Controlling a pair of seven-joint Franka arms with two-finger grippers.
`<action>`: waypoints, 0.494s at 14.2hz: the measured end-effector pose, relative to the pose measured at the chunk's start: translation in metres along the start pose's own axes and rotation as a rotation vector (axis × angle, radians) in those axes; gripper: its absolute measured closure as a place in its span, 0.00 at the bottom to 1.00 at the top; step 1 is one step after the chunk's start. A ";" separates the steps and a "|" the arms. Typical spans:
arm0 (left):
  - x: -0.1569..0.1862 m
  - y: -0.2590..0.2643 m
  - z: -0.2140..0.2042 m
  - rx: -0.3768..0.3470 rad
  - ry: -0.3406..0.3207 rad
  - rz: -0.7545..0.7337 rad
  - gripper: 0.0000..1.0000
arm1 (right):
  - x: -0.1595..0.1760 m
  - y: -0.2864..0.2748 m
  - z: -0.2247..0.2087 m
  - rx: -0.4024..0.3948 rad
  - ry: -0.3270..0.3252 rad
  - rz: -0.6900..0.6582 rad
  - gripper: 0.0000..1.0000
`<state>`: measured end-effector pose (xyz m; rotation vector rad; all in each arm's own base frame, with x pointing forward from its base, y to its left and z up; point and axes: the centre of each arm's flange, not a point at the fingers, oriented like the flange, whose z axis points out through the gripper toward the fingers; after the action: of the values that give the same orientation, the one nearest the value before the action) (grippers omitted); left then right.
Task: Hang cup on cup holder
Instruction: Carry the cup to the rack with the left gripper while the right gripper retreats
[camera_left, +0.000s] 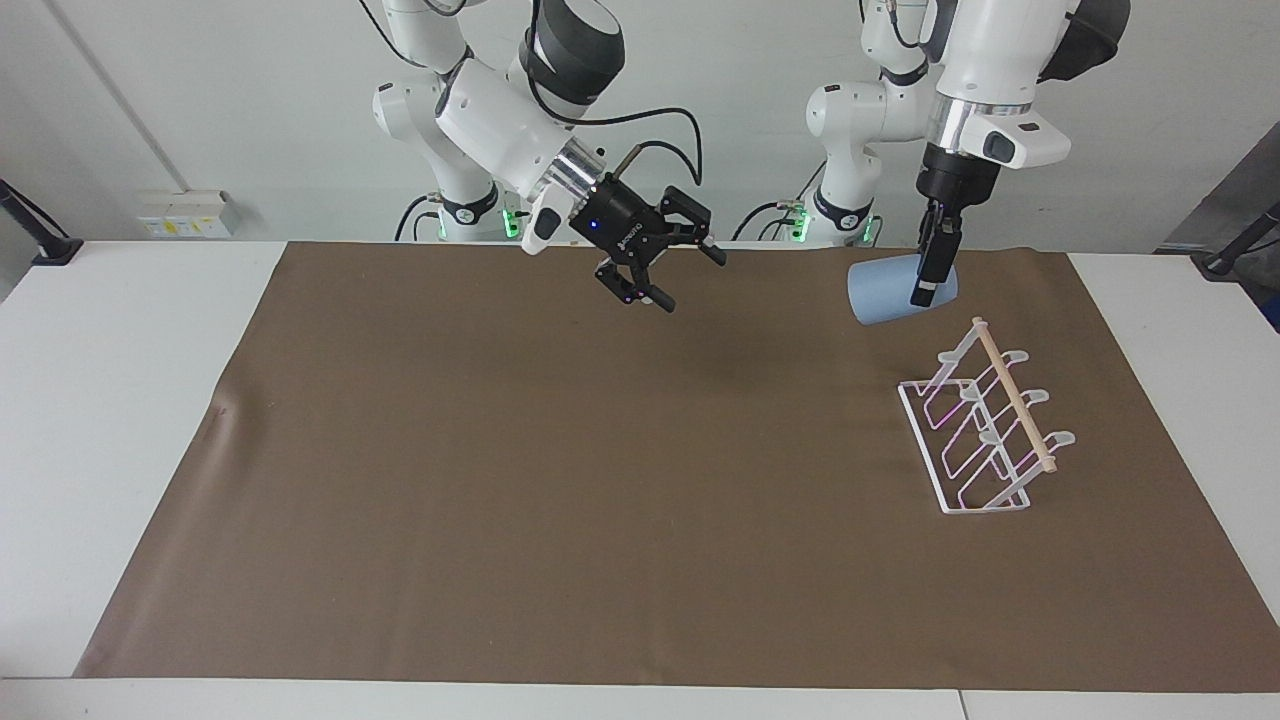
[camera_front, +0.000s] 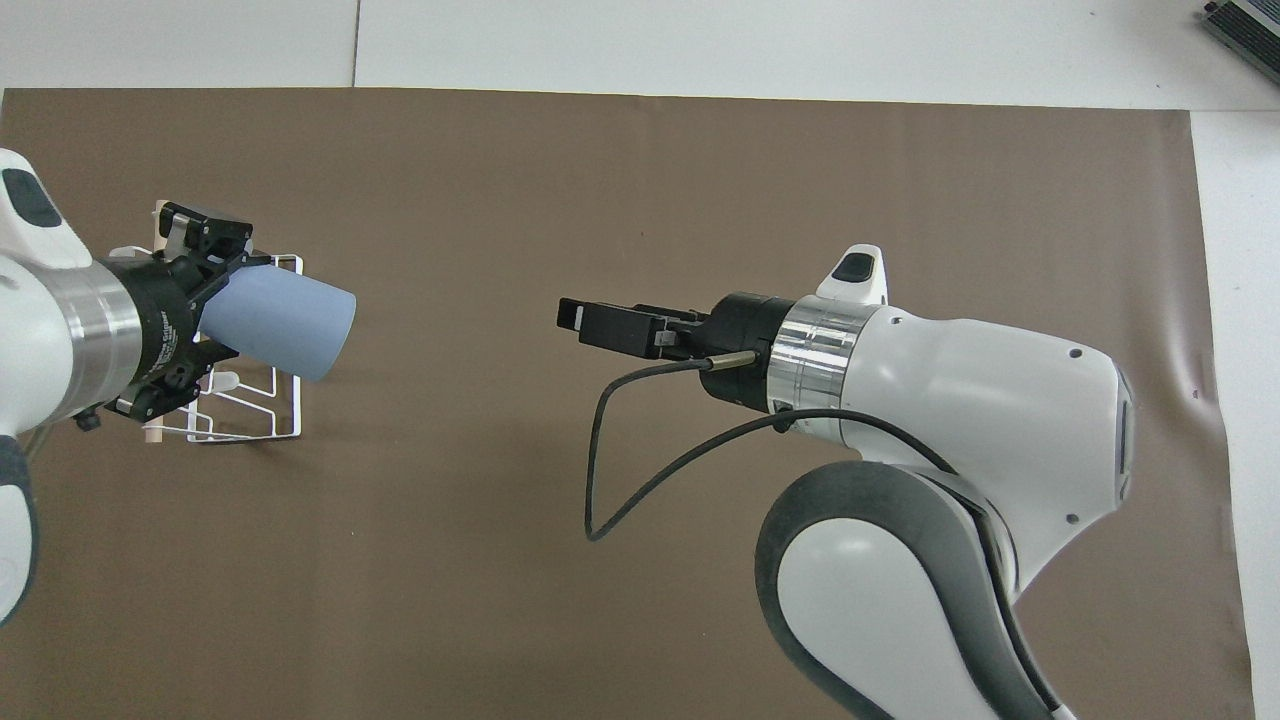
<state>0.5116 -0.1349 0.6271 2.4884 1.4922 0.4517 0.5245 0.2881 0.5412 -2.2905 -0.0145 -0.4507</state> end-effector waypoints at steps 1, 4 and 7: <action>0.017 0.000 0.004 -0.013 0.026 0.039 0.22 | 0.002 0.008 -0.001 -0.055 -0.010 -0.054 0.01; 0.056 -0.004 0.020 -0.011 0.100 0.184 0.22 | 0.008 0.035 -0.008 -0.204 -0.092 -0.171 0.01; 0.077 -0.006 0.041 0.030 0.179 0.310 0.22 | 0.022 0.088 -0.032 -0.416 -0.209 -0.257 0.00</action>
<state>0.5558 -0.0649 0.5988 2.7777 1.1756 0.7259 0.5476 0.2018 0.5066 -2.7528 -0.3527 -0.3668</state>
